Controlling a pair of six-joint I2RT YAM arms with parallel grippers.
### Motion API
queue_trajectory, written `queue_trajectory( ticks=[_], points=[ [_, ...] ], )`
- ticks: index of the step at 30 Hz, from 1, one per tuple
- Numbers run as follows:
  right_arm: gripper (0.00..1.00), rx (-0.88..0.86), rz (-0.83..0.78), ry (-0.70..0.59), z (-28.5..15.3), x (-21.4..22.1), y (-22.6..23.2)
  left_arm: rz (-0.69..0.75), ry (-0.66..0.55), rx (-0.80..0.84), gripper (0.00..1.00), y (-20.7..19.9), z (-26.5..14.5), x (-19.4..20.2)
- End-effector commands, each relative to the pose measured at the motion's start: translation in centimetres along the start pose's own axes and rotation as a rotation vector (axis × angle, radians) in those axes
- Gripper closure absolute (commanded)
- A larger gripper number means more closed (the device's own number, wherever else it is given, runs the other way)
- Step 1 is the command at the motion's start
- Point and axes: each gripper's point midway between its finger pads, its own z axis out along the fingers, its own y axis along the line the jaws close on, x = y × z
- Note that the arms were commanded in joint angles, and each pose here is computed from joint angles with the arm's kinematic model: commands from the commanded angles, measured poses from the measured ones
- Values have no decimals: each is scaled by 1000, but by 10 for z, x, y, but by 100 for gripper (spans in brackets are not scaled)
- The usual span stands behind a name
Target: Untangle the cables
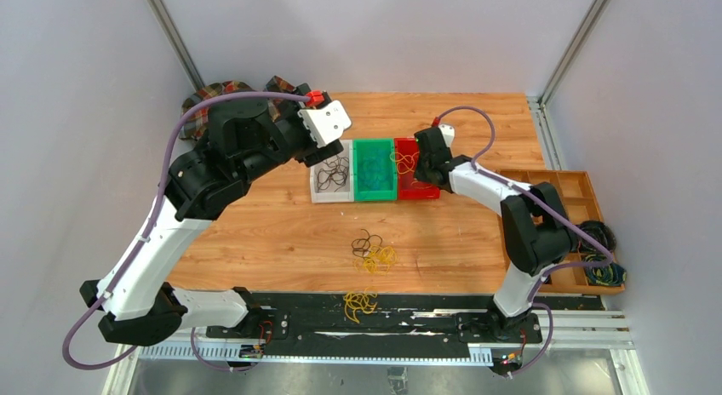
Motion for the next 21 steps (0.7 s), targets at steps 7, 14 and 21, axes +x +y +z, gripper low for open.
queue_trajectory(
  ticks=[7, 14, 21],
  points=[
    [57, -33, -55, -116, -31, -39, 15, 18, -26, -9, 30, 6, -7, -8],
    [44, -49, -67, -209, -61, -71, 16, 19, -40, -10, 30, 8, -9, -13],
    [44, -152, -53, -208, -62, -61, 29, 21, -42, -10, 30, 8, -10, -12]
  ],
)
